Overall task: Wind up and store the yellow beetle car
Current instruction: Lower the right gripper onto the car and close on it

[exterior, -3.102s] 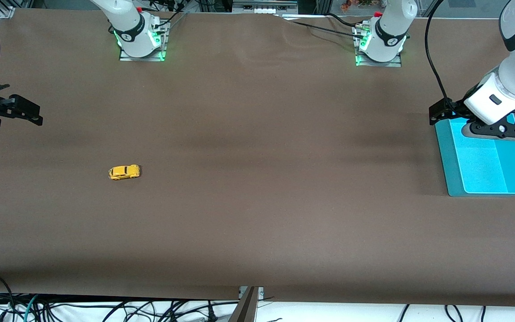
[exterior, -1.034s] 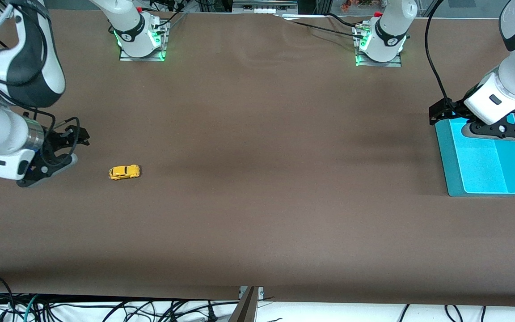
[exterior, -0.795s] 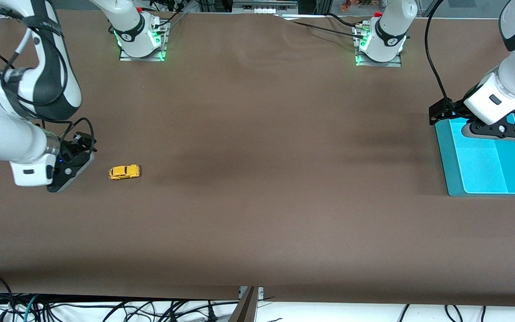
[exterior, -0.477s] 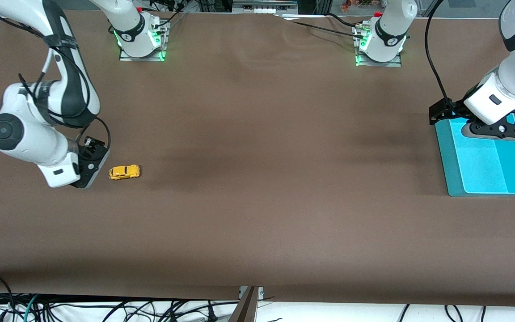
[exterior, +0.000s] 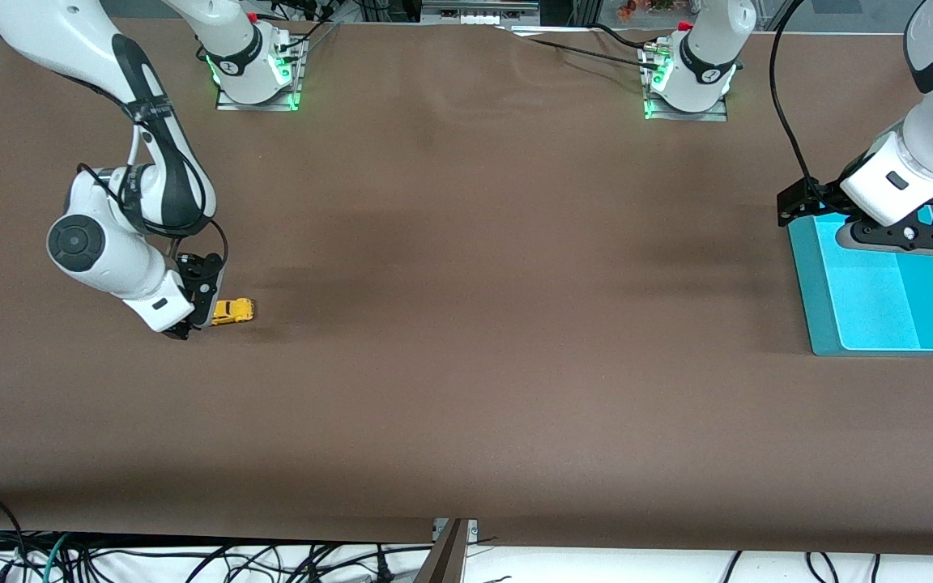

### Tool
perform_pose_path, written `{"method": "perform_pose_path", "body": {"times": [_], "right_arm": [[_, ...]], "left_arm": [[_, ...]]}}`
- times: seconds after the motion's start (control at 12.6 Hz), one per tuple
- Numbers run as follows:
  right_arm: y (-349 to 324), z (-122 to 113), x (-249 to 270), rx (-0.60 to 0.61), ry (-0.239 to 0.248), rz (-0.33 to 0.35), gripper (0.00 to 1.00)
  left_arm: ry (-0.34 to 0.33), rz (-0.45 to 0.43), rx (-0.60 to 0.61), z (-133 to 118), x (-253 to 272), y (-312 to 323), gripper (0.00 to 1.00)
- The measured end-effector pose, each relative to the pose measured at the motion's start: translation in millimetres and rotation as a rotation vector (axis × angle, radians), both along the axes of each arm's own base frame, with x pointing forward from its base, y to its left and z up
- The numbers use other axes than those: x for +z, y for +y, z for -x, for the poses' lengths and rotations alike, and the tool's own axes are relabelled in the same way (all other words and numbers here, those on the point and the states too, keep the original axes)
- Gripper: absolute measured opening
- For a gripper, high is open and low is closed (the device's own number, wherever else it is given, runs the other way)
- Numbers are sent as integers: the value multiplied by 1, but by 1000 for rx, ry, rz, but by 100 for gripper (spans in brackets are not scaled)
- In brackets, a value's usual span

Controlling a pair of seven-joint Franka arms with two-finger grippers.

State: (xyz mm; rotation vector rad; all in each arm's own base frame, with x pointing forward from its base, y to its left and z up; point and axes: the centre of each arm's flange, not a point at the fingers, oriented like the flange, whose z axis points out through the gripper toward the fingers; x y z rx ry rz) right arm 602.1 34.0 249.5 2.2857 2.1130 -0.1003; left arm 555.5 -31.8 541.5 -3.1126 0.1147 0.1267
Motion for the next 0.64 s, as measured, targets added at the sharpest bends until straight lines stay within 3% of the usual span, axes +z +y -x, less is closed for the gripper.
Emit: {"method": "perform_pose_path", "body": {"times": [0.24, 0.64], "right_arm": [[0, 11, -23, 78, -17, -6, 99], [-3, 11, -36, 155, -25, -9, 99]], "left_arm": [[7, -1, 0, 1, -4, 0, 100], [11, -2, 1, 6, -6, 1, 100]]}}
